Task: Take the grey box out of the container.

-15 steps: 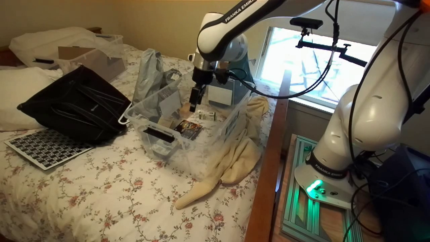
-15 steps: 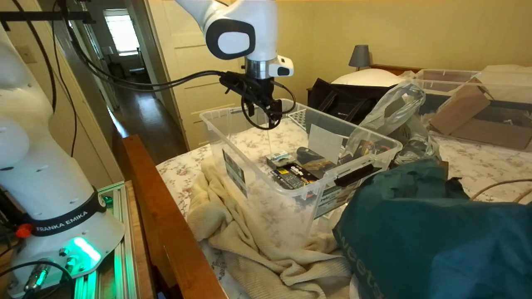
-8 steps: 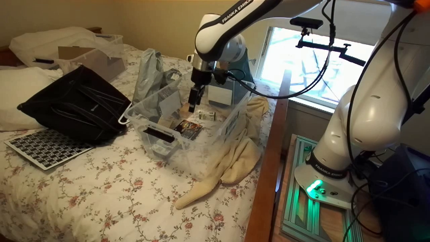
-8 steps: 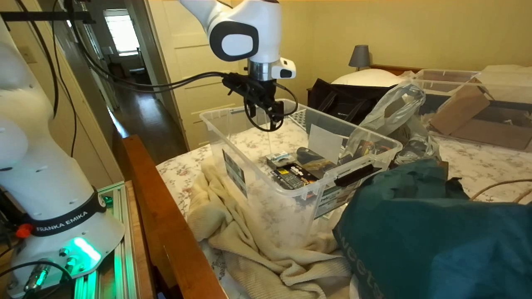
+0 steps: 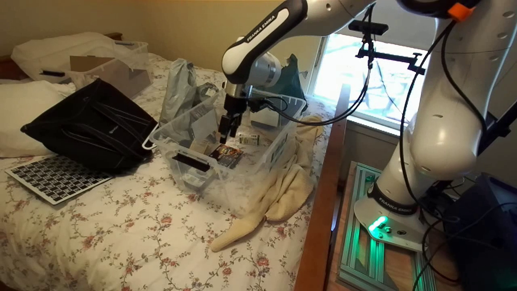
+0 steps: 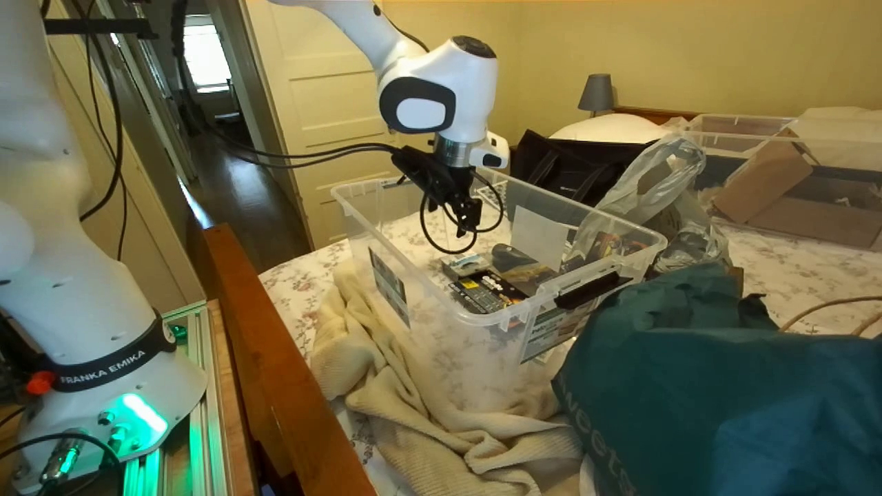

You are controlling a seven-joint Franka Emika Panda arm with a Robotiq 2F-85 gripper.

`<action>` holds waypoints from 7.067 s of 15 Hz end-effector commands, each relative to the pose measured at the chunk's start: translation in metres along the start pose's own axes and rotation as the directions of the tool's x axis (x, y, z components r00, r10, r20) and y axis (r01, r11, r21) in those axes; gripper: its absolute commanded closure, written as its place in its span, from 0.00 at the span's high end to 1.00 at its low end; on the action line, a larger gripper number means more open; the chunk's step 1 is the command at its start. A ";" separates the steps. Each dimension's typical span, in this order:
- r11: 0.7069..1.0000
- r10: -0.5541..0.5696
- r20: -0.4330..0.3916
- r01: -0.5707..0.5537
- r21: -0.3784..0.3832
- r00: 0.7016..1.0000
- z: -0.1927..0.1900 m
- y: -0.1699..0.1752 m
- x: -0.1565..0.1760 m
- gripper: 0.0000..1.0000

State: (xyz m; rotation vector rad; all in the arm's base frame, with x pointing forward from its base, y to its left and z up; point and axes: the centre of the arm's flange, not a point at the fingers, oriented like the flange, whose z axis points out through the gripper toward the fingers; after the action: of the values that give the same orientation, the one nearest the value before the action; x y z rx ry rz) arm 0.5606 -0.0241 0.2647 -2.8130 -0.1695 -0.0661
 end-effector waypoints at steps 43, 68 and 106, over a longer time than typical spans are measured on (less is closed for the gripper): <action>0.977 0.178 -0.002 -0.176 0.123 0.984 0.173 0.041 0.099 0.64; 0.932 0.108 0.056 -0.120 0.343 0.993 0.145 0.064 0.082 0.02; 0.941 -0.048 -0.458 0.194 0.278 0.887 -0.054 0.033 0.000 0.02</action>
State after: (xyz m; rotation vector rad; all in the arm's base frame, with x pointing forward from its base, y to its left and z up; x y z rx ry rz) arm 0.5729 -0.0741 0.2937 -2.4261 -0.1856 -0.6055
